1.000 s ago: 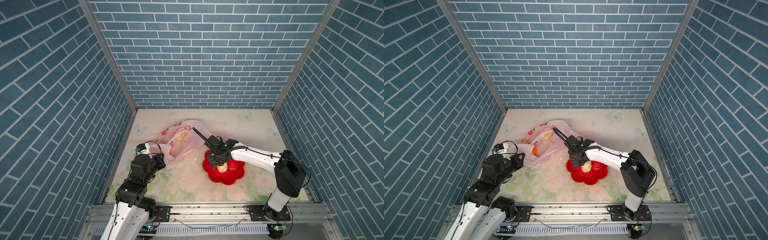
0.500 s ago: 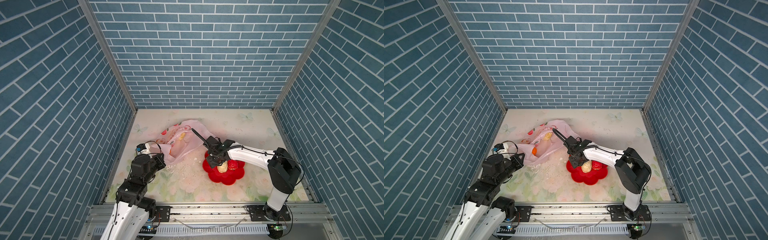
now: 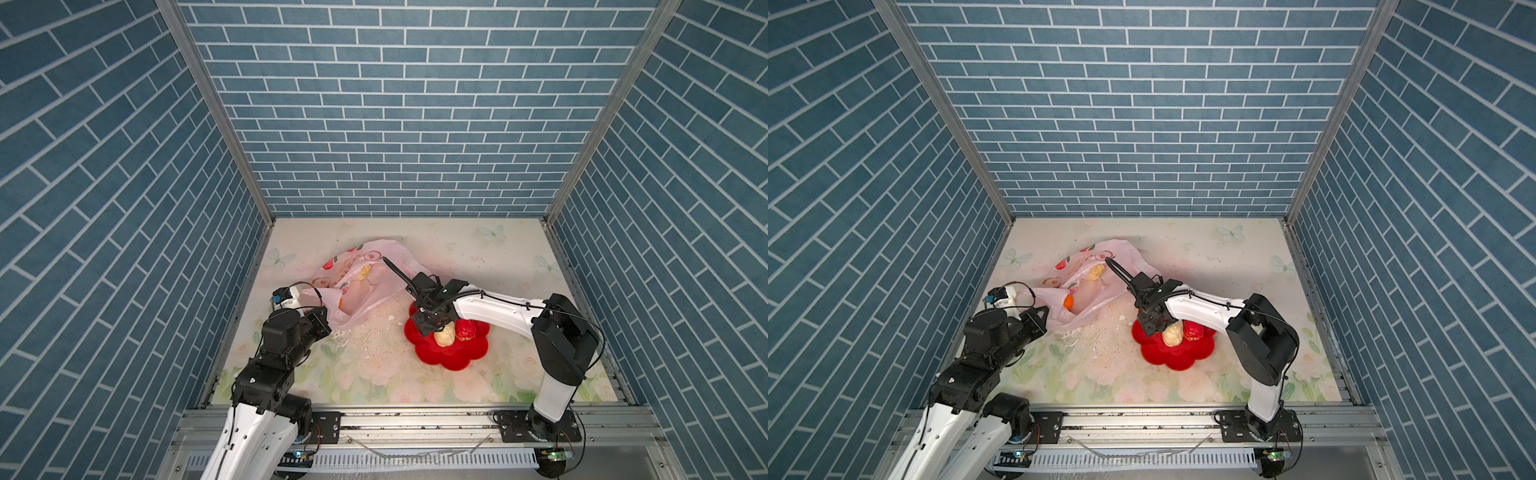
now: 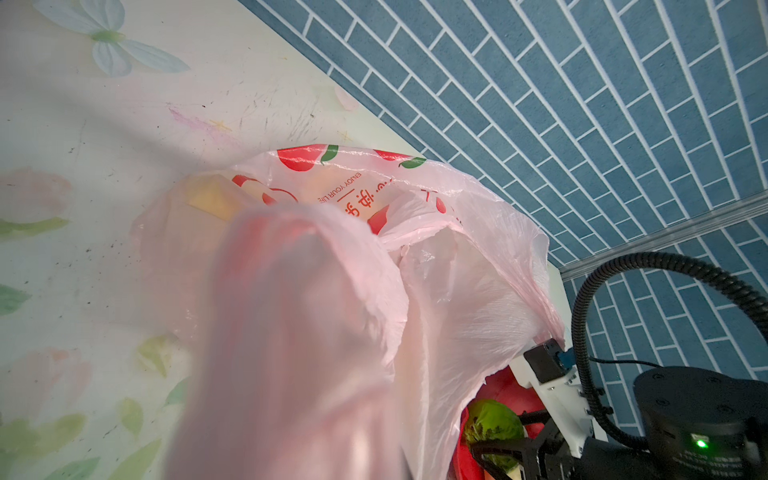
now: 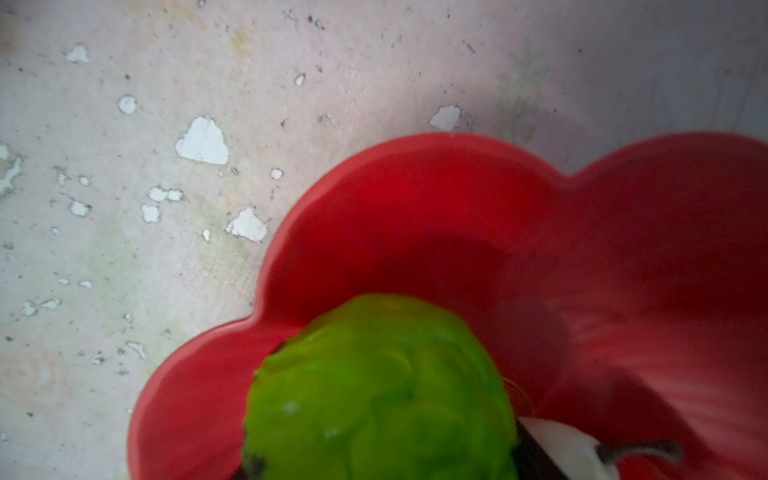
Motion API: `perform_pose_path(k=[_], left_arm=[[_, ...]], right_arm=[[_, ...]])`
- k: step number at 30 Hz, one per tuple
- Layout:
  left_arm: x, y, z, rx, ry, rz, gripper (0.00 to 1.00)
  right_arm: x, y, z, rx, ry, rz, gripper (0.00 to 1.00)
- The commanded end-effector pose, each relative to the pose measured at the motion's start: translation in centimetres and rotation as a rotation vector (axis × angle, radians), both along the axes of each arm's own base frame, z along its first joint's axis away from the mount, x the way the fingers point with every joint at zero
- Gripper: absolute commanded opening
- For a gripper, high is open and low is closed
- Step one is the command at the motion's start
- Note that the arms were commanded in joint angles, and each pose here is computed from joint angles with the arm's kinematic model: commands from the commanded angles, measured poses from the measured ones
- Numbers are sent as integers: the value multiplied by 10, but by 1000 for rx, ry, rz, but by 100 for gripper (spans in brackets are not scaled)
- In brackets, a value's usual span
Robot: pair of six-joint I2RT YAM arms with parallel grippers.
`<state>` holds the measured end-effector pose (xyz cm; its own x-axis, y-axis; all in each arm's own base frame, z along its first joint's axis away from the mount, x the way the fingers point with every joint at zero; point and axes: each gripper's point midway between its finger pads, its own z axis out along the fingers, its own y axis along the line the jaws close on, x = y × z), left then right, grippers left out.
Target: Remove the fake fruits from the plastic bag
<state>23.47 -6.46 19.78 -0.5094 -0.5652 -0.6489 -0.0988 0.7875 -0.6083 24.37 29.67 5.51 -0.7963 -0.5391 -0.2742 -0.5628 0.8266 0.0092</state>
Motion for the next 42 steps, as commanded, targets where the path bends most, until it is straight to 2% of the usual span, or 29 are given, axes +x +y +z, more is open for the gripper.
perform_pose_path(k=[1,6,24,34,42], left_arm=[[-3,1,-4,24,8,-6,0],[-3,1,-2,21,5,-8,0],[-4,-1,1,10,-15,-15,0],[-3,-1,3,8,-20,-18,0],[-2,-3,0,14,-3,-28,0]], right_arm=[[-3,-7,-10,-24,12,0,64],[-2,-7,-7,-22,2,-9,69],[5,-20,16,-29,-79,-46,73],[4,-25,38,-14,-108,-53,73],[-12,-31,78,14,-172,-61,67]])
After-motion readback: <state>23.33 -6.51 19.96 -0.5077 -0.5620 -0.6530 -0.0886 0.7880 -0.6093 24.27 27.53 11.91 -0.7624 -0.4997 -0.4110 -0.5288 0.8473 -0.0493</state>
